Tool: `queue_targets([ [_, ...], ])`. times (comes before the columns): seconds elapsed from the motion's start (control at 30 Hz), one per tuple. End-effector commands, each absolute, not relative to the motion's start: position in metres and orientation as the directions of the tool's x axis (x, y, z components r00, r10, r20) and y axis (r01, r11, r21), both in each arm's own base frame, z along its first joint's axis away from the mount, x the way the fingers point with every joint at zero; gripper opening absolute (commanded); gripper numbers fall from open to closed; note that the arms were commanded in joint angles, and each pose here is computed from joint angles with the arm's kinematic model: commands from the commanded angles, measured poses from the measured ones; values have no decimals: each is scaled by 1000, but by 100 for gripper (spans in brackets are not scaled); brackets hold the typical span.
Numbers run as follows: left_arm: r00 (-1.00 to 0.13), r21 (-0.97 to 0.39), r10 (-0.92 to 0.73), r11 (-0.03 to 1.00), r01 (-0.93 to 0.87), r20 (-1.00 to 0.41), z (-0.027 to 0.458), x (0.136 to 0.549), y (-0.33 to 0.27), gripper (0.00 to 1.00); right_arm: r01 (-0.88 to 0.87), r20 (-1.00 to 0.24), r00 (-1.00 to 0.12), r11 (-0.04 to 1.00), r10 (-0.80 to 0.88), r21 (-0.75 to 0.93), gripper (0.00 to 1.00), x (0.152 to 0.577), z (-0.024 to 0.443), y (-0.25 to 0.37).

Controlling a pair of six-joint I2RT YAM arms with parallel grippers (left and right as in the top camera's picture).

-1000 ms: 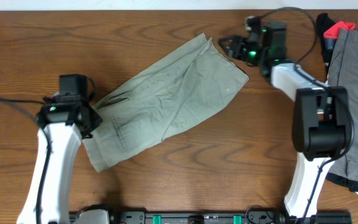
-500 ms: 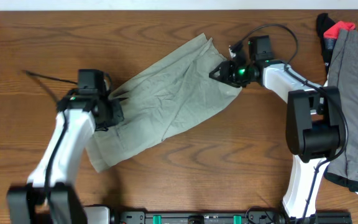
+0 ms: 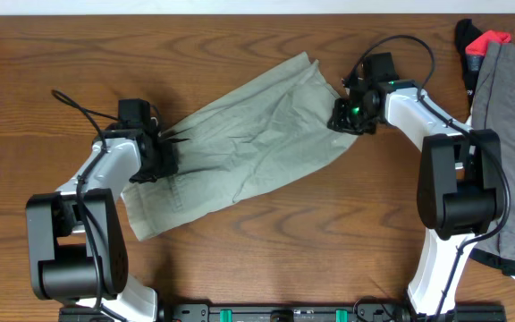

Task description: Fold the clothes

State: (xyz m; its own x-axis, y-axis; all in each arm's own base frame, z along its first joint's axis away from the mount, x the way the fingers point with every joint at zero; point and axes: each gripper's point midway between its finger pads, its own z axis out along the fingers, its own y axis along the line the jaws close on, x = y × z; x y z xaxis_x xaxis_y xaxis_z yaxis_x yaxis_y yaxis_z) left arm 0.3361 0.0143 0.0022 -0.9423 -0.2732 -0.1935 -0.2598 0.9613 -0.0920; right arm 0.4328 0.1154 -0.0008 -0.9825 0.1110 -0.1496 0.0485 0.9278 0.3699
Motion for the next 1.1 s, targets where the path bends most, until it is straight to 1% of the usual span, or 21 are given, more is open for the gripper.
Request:
queue_targets([
  [0.0, -938, -70, -294, 956, -286, -184, 0, 334, 27, 49, 214, -83, -973, 977, 214, 3, 15, 405, -27, 46],
  [0.1, -939, -68, -298, 955, -290, -172, 0, 331, 28, 50, 319, 7, -946, 930, 325, -183, 7, 368, -25, 12],
  [0.17, -940, -75, -296, 955, -288, -171, 1, 330, 26, 50, 342, 77, -927, 909, 368, -237, 3, 346, -21, 1],
  [0.2, -939, -80, -297, 955, -287, -173, 2, 331, 26, 50, 345, 112, -919, 908, 379, -238, 3, 338, -19, 0],
  [0.27, -937, -88, -296, 955, -284, -183, 7, 333, 25, 50, 355, 175, -903, 911, 392, -209, 2, 325, -13, 4],
  [0.33, -934, -92, -296, 955, -283, -202, 17, 338, 26, 51, 326, 222, -916, 943, 333, -70, 3, 323, 2, 24],
  [0.37, -931, -95, -296, 955, -281, -213, 24, 341, 26, 52, 305, 219, -930, 952, 296, 7, 4, 325, 11, 36],
  [0.43, -924, -111, -294, 955, -274, -246, 41, 349, 25, 56, 242, 156, -964, 956, 217, 167, 9, 336, 39, 58],
  [0.5, -913, -148, -289, 955, -256, -287, 61, 358, 20, 57, 185, 38, -983, 945, 181, 271, 18, 350, 74, 71],
  [0.53, -909, -174, -287, 954, -244, -303, 71, 362, 16, 58, 165, -25, -983, 941, 180, 297, 22, 355, 91, 73],
  [0.57, -904, -211, -285, 951, -225, -319, 82, 365, 10, 58, 145, -82, -981, 939, 178, 311, 24, 360, 106, 74],
  [0.63, -900, -283, -274, 942, -180, -339, 100, 368, -6, 58, 103, -190, -966, 937, 175, 335, 22, 368, 135, 77],
  [0.67, -900, -316, -265, 936, -154, -347, 107, 368, -15, 57, 81, -238, -956, 936, 170, 343, 22, 371, 147, 79],
  [0.7, -901, -346, -251, 930, -124, -353, 113, 368, -26, 53, 63, -270, -949, 935, 165, 349, 20, 373, 155, 82],
  [0.77, -910, -400, -205, 915, -48, -359, 121, 366, -53, 38, 35, -296, -944, 934, 148, 355, 18, 374, 161, 90],
  [0.8, -914, -413, -173, 911, -7, -367, 123, 366, -65, 34, 24, -295, -945, 933, 138, 359, 17, 373, 161, 94],
  [0.83, -915, -413, -113, 908, 63, -388, 125, 366, -81, 31, 16, -281, -952, 934, 123, 357, 16, 372, 156, 100],
  [0.9, -900, -380, 33, 899, 216, -434, 124, 363, -111, 27, 16, -232, -967, 937, 103, 349, 15, 366, 143, 108],
  [1.0, -849, -331, 217, 852, 406, -482, 117, 358, -152, 26, 64, -109, -988, 941, 105, 333, 12, 352, 117, 117],
  [1.07, -826, -293, 282, 838, 460, -489, 106, 359, -170, 25, 105, -8, -994, 945, 113, 309, 9, 340, 97, 120],
])
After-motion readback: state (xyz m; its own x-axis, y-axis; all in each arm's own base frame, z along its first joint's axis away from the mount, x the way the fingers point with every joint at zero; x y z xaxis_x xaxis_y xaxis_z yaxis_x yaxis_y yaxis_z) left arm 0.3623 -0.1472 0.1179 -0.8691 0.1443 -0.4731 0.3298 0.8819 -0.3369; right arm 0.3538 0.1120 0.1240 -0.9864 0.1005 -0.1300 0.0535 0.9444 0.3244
